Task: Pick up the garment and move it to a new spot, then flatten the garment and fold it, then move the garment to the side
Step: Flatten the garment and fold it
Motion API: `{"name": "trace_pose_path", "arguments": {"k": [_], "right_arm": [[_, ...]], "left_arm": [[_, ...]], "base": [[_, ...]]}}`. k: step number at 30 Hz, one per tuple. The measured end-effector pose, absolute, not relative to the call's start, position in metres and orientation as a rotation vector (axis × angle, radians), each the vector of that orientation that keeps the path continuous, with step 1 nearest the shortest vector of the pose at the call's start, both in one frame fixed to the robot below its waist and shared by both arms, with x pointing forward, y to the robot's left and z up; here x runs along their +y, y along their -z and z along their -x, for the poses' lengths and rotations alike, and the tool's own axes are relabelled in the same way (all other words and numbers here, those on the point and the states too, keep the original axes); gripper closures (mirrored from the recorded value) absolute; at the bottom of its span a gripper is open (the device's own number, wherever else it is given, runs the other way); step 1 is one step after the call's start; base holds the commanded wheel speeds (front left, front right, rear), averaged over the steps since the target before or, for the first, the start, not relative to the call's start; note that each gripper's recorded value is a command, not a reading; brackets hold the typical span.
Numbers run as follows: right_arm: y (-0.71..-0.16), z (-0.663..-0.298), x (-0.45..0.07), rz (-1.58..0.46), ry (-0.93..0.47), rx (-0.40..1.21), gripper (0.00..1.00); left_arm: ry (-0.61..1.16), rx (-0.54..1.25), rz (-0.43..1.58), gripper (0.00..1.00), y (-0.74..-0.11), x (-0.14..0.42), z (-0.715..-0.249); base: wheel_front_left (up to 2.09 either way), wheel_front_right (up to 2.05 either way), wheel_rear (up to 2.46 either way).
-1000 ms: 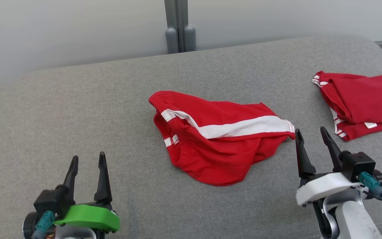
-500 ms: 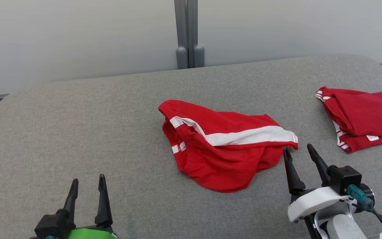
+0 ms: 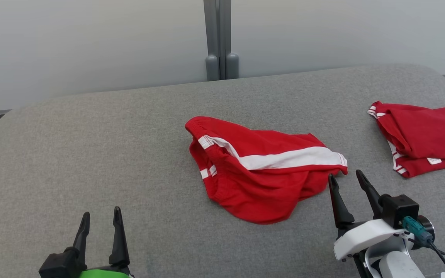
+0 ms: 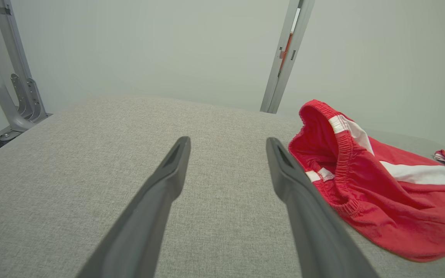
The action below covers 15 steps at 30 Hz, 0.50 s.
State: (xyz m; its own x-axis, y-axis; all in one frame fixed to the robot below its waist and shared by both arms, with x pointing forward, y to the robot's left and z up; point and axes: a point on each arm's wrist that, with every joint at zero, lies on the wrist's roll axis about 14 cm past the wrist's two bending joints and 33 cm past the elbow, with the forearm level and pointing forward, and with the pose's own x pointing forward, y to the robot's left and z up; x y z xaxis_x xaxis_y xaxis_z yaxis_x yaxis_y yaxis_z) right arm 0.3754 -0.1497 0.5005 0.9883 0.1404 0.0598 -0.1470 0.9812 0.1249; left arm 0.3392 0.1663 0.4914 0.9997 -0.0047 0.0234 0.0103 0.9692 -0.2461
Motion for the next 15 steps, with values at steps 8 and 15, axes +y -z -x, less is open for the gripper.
{"name": "trace_pose_path", "arguments": {"k": [8, 15], "right_arm": [[-0.495, -0.375, -0.151, -0.13, -0.14, -0.036, 0.0], [-0.49, -0.385, -0.158, -0.126, -0.12, -0.02, 0.0]], "left_arm": [[0.066, 0.025, 0.237, 0.0, -0.481, 0.151, -0.341], [0.28, 0.056, 0.251, 0.0, -0.503, 0.097, -0.384]], "base": [[0.0, 0.0, 0.0], [0.0, 0.0, 0.0]]}}
